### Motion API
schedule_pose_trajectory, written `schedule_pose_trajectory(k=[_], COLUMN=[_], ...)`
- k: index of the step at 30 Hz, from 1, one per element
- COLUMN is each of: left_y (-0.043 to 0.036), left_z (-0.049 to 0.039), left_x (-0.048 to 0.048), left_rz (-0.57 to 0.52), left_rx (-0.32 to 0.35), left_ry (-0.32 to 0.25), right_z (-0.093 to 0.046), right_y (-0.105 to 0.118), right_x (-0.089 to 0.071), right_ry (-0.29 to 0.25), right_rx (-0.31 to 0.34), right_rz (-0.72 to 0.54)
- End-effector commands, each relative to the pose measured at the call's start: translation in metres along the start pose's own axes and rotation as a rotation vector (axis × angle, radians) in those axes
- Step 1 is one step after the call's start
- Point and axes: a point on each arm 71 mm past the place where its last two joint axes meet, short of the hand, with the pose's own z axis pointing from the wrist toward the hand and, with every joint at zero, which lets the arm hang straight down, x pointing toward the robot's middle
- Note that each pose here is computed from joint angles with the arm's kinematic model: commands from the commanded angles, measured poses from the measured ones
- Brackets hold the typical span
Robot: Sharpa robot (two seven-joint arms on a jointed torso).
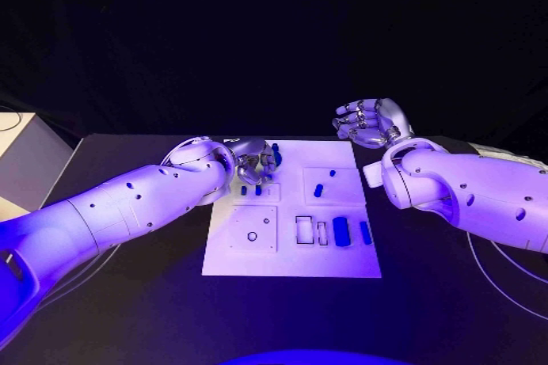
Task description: Assemble the parts on the task board
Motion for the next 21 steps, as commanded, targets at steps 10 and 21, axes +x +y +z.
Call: schedule_pose_trajectory(k=[10, 21], left_y=[-0.0019, 0.0013], left_z=[0.0039, 0.0076], left_x=[0.0021, 0.0046], left_rz=[0.012, 0.013], left_rx=[-0.025, -0.048], left_ry=[0.016, 0.02], right_z=[-0.0011, -0.0018], right_y=[0.0031, 0.0049], right_x=[0.0023, 0.0041], right_ry=[0.009, 0.015], right_rx=[-0.021, -0.027], right_rz=[-0.007, -0.003])
